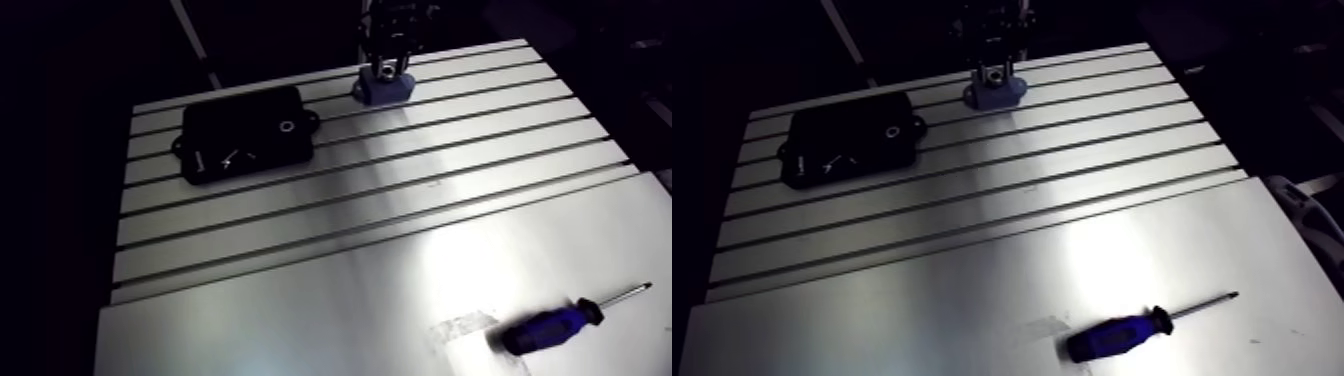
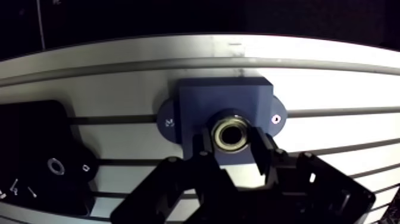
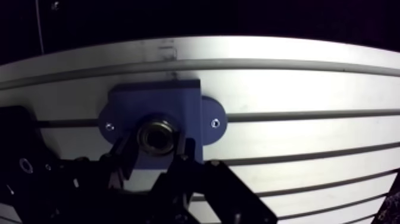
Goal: Pick up the bearing and press it into the housing until flush.
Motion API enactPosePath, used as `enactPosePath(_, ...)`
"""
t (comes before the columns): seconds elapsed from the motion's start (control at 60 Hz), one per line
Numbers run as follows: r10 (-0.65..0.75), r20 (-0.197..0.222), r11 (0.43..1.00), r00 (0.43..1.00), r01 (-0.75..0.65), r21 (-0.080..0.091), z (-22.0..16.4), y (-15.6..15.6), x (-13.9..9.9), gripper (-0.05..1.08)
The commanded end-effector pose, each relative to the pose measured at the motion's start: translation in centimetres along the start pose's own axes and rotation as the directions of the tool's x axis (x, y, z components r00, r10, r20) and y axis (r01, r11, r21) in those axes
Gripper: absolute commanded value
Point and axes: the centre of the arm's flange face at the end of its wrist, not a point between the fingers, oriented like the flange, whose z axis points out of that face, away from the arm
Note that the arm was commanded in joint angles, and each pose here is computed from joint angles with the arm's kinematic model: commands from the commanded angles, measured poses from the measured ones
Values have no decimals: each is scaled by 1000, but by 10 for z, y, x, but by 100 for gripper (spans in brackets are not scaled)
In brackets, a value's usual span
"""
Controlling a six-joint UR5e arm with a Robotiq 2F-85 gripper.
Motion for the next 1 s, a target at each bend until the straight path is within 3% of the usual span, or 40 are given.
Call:
enactPosePath(0.017,-1,1,1000,1000,2,-1,0,-1,0,60)
enactPosePath(1.0,-2,7,1000,1000,2,0,4,-1,0,60)
